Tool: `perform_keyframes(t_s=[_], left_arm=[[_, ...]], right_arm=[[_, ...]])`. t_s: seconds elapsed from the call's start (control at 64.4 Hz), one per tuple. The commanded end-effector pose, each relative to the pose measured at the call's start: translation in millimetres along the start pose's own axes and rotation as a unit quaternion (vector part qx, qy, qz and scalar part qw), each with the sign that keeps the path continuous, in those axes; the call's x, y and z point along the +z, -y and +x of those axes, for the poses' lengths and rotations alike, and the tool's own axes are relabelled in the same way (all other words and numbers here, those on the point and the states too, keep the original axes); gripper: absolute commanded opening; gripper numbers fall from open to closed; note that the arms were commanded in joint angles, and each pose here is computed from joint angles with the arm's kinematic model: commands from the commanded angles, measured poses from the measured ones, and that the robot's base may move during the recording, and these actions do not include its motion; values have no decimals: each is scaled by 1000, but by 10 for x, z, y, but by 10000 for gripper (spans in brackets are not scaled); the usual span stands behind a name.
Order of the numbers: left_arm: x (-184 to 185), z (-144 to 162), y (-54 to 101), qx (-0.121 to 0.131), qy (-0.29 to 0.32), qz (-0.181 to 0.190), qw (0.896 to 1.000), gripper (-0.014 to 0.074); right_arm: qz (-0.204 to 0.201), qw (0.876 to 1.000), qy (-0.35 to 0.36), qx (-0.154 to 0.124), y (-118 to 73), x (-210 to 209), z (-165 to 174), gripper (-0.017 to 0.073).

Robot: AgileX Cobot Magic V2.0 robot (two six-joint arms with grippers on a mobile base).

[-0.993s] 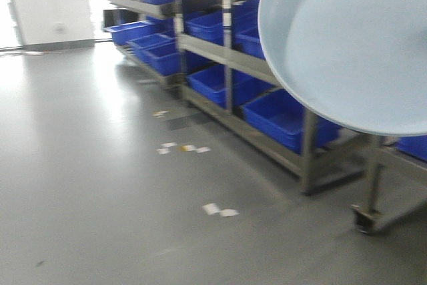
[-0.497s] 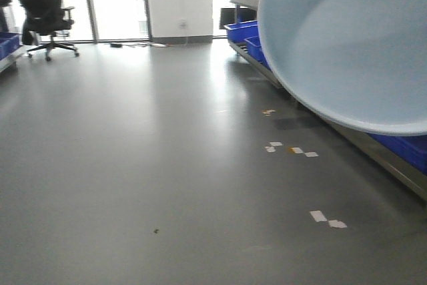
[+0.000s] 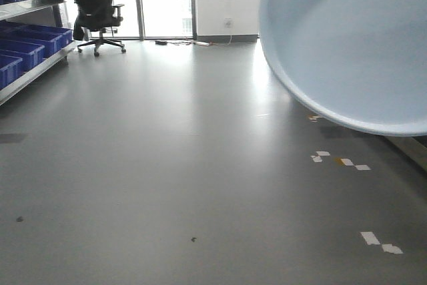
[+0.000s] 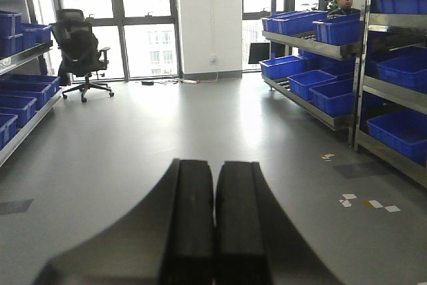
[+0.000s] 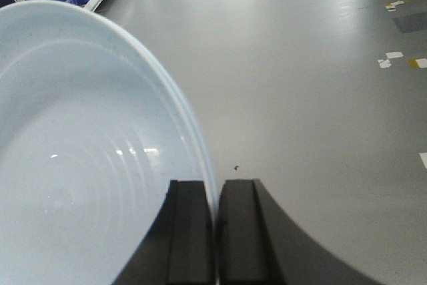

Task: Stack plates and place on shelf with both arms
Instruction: 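Drive the base away from the table holding the plates in the right gripper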

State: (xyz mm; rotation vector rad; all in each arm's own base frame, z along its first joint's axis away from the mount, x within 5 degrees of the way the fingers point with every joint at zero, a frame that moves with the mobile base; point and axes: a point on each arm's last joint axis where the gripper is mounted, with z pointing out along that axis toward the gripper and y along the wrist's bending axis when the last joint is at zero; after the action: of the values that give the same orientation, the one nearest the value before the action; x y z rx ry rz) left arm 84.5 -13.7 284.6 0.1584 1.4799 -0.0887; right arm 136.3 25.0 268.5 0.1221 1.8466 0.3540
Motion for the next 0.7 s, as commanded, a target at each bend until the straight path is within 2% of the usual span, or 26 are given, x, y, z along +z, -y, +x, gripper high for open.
perform_keyframes(t_s=[0.0, 0.683], left_arm=[[8, -192, -16, -4, 57, -6, 998, 83], [8, -192, -16, -4, 57, -6, 998, 83]], right_arm=[[2, 998, 61, -2, -15, -20, -183, 30], [2, 998, 61, -2, -15, -20, -183, 30]])
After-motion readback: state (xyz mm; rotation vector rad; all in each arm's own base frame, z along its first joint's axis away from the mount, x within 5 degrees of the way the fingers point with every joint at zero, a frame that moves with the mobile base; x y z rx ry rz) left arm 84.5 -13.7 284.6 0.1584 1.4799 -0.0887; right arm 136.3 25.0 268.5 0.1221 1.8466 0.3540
